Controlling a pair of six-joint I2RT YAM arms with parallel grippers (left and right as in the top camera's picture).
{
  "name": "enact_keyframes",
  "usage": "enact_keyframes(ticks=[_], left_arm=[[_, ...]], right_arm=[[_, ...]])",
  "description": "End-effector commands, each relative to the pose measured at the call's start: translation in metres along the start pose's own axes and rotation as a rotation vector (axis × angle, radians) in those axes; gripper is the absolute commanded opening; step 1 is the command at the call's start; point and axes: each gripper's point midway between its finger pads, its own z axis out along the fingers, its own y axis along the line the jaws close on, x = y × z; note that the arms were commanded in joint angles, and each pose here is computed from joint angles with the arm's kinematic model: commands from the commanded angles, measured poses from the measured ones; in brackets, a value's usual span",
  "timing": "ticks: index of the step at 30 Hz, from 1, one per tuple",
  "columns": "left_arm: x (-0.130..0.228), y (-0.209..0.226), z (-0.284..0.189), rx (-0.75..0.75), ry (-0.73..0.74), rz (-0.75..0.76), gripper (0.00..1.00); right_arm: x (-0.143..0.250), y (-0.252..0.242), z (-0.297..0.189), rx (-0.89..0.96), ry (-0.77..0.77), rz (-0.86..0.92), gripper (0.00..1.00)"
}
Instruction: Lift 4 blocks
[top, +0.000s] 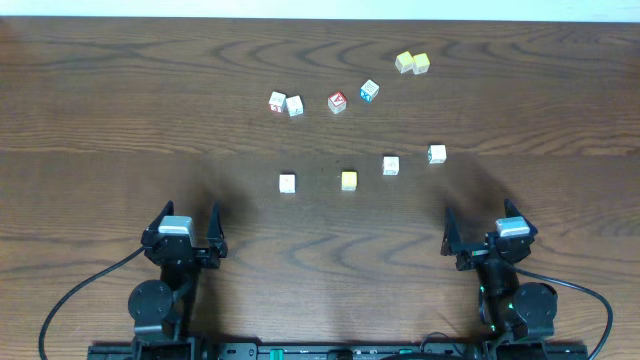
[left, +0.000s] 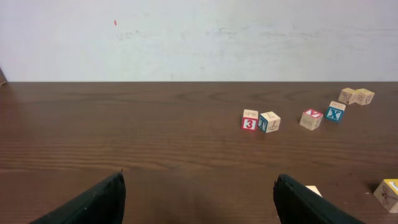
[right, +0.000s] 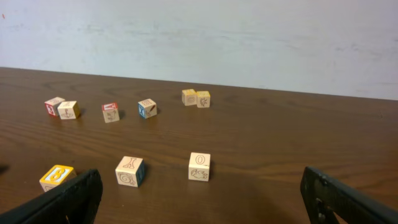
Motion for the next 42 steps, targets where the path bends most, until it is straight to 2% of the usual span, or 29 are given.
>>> enact_keyframes(ticks=[1,34,37,40,42], left_arm=[[0.016,0.001,0.001,-0.003,0.042,-0.006,0.77],[0.010,-0.001,0.002,0.004,0.018,-0.009,0.77],[0.005,-0.025,0.000,0.144,0.007,-0.102,0.76],[0.006,-0.068,-0.012,0.403,0.048,-0.219,0.77],[0.002,-0.086,-0.022,0.525,0.053,-0.241,0.76]], right_arm=[[0.001,-0.004,0.000,0.017,0.001,-0.011,0.99],[-0.005,-0.006,0.000,0.032,-0.022,-0.012,0.99],[-0.017,0.009,-0.001,-0.057,-0.071,0.051,0.99],[-0.025,0.031,-0.005,-0.193,-0.093,0.135,0.99],[-0.032,0.047,-0.009,-0.292,-0.106,0.179,0.99]])
